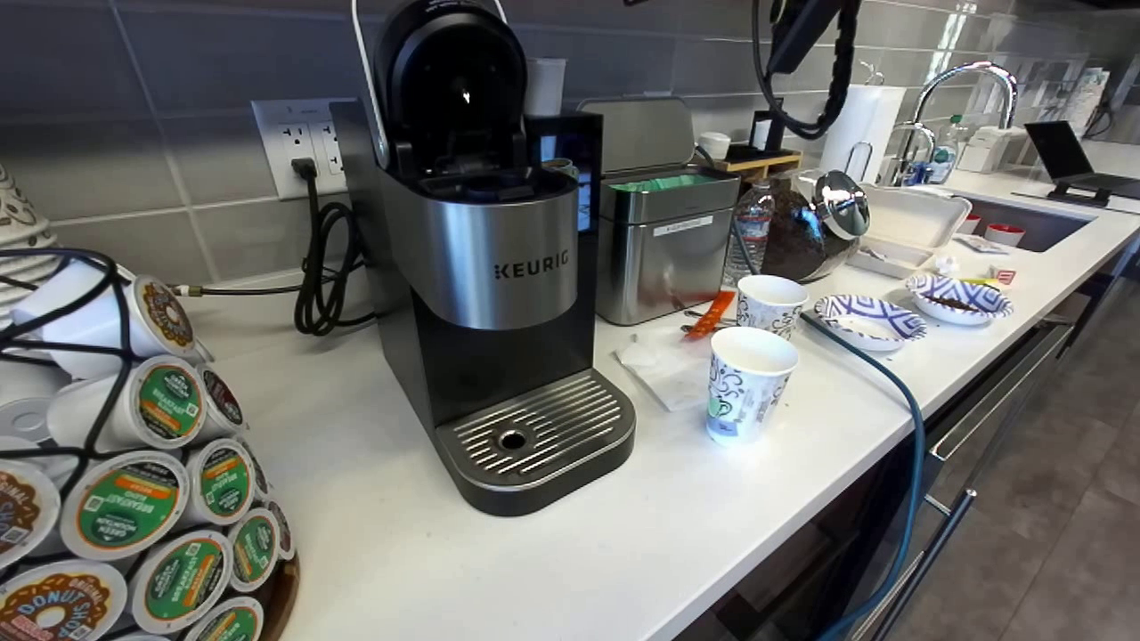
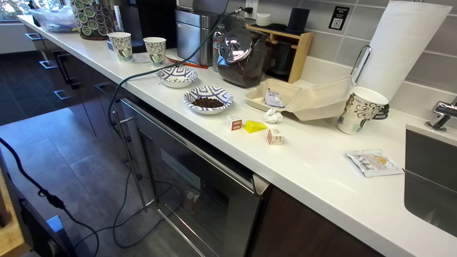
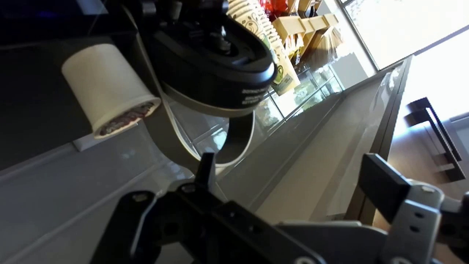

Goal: Close the coffeemaker.

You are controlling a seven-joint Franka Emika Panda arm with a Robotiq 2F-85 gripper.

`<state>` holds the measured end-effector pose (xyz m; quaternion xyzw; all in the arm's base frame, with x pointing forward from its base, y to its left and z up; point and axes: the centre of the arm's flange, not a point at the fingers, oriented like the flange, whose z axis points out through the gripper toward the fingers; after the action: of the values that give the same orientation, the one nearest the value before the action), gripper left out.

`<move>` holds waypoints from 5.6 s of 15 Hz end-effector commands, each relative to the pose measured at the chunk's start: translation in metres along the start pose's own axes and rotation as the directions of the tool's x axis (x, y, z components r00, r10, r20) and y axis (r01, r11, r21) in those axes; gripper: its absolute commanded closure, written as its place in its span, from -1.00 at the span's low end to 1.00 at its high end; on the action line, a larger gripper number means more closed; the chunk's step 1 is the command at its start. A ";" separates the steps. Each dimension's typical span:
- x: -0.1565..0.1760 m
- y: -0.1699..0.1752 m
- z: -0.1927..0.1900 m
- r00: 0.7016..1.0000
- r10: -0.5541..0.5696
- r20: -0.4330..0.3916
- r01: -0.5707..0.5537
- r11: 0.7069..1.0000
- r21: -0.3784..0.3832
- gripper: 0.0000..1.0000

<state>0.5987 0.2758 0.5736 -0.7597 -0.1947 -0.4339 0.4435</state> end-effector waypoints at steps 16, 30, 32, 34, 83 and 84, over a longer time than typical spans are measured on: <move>0.007 0.051 0.085 0.969 -0.214 -0.123 0.220 0.975 0.041 -1.00; 0.013 0.057 0.092 0.970 -0.215 -0.109 0.204 0.973 -0.108 -1.00; 0.008 0.058 0.092 0.983 -0.174 -0.056 0.167 0.979 -0.112 -1.00; 0.006 0.059 0.093 0.991 -0.131 -0.027 0.128 0.986 -0.103 -1.00; -0.025 -0.030 -0.169 0.967 -0.055 0.248 0.175 0.853 -0.492 -1.00; -0.028 -0.033 -0.189 0.966 -0.061 0.250 0.189 0.828 -0.528 -1.00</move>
<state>0.5291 0.1760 0.5932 -0.8642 -0.1678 -0.4238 0.2131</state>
